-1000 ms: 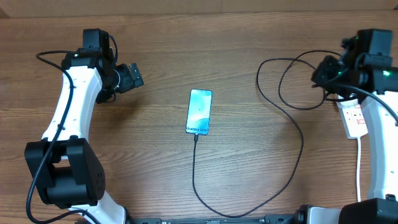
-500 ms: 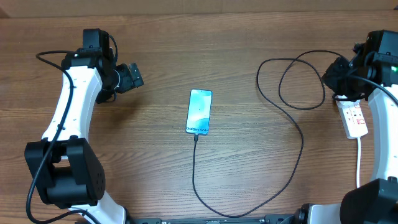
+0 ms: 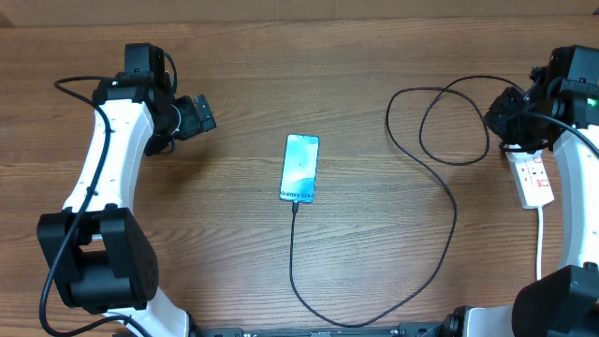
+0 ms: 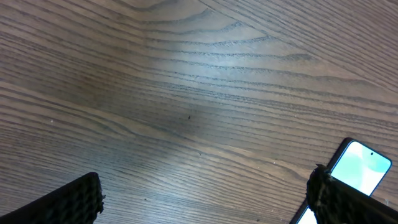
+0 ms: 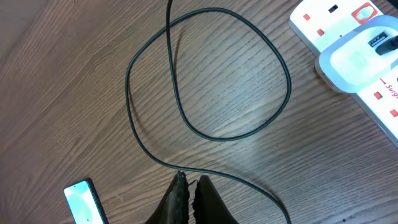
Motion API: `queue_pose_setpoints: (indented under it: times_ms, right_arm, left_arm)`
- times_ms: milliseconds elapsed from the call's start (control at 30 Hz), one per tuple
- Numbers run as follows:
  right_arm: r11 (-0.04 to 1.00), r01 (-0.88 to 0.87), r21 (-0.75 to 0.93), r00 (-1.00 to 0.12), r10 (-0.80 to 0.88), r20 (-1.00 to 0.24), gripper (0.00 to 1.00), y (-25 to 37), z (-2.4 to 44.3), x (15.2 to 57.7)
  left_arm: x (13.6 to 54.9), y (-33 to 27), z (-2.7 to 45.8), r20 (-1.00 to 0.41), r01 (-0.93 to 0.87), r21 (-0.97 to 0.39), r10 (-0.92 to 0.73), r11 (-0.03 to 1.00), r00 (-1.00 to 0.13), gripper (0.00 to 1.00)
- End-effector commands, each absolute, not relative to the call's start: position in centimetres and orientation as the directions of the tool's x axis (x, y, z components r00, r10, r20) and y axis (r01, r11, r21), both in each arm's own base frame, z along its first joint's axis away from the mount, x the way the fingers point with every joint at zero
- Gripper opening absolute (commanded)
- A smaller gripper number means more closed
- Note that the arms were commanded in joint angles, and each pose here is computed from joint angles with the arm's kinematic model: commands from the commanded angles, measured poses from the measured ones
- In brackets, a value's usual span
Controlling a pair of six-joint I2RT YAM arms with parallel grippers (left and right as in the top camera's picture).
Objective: Plug charger to phone and switch on socket
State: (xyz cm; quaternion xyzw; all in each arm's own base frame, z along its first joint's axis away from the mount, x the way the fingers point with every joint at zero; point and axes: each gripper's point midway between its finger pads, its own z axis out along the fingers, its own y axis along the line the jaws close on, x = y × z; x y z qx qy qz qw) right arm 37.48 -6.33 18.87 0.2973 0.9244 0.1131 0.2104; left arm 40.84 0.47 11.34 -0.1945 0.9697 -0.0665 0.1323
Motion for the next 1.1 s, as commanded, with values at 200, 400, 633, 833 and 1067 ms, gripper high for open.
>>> queue_pose_setpoints:
  times_ms: [200, 400, 633, 833, 1067]
  right_arm:
    - [0.796, 0.506, 0.331, -0.718, 0.602, -0.35, 0.05, -6.9, 19.7, 37.9]
    - [0.797, 0.514, 0.317, -0.715, 0.602, -0.356, 0.05, -7.2, 19.7, 37.9]
    - [0.798, 0.525, 0.297, -0.71, 0.603, -0.364, 0.06, -7.6, 19.6, 37.8]
    - [0.798, 0.525, 0.296, -0.71, 0.603, -0.365, 0.08, -7.6, 19.6, 37.8]
    - [0.798, 0.539, 0.27, -0.704, 0.603, -0.377, 0.12, -8.2, 19.6, 37.7]
  left_arm:
    - [41.1, 0.5, 11.6, -0.248, -0.337, -0.165, -0.37, 0.927, -0.895, 1.0]
    - [41.1, 0.5, 11.6, -0.248, -0.337, -0.165, -0.37, 0.927, -0.895, 1.0]
    - [41.1, 0.5, 11.6, -0.248, -0.337, -0.165, -0.37, 0.927, -0.895, 1.0]
    - [41.1, 0.5, 11.6, -0.248, -0.337, -0.165, -0.37, 0.927, -0.895, 1.0]
    - [41.1, 0.5, 11.6, -0.248, -0.337, -0.165, -0.37, 0.927, -0.895, 1.0]
